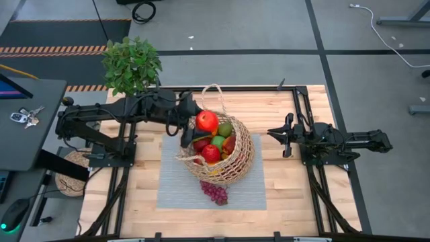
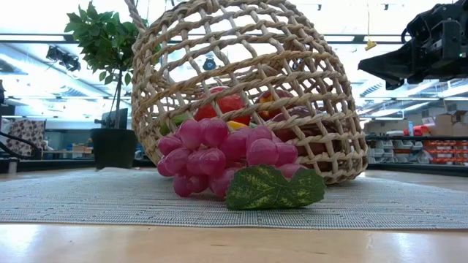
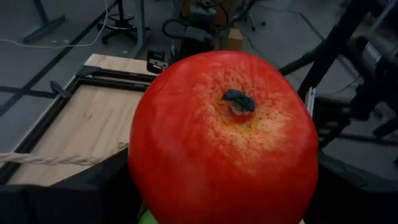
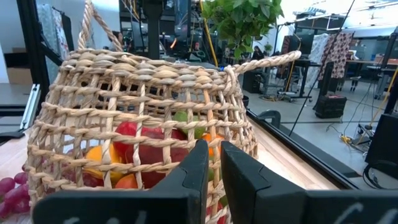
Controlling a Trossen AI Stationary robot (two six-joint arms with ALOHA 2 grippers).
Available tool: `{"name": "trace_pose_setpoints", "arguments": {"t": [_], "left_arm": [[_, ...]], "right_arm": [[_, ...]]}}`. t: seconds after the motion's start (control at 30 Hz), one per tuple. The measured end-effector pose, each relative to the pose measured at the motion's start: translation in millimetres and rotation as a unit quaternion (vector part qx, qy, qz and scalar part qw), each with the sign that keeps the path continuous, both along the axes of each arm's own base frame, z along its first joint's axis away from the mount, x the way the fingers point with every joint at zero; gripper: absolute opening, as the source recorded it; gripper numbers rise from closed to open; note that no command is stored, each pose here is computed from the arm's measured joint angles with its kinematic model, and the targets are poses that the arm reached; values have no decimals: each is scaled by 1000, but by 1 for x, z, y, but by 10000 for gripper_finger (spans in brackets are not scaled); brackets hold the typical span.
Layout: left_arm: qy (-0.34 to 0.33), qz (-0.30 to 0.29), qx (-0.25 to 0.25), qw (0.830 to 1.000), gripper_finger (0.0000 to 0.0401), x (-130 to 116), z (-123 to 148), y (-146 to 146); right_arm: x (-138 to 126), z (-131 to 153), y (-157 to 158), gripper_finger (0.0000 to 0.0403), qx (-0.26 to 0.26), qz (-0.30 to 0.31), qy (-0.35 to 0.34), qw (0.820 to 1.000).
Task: Build produce basket
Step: Put the red apple into the basket
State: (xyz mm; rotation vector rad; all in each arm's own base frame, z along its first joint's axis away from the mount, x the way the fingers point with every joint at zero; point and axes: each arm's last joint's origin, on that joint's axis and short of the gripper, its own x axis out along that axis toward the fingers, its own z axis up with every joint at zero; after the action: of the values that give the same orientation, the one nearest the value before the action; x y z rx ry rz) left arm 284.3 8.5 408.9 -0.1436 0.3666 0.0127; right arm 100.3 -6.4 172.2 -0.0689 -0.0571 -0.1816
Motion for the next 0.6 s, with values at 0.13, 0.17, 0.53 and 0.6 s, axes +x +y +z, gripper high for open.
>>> {"name": "trace_pose_setpoints", "arguments": {"t": [0.13, 0.17, 0.53, 0.6], "left_arm": [[15, -3, 5, 1000, 335, -1, -3, 0], [28, -5, 7, 1000, 335, -2, -5, 0], [234, 24, -2, 972, 335, 4, -62, 2], [250, 31, -3, 968, 335, 7, -70, 4]], "right_arm": [[0, 0, 0, 50, 0, 0, -1, 1000], [0, 0, 0, 50, 0, 0, -1, 1000], [0, 2, 0, 50, 0, 0, -8, 1000], [0, 2, 0, 50, 0, 1, -8, 1000]]}}
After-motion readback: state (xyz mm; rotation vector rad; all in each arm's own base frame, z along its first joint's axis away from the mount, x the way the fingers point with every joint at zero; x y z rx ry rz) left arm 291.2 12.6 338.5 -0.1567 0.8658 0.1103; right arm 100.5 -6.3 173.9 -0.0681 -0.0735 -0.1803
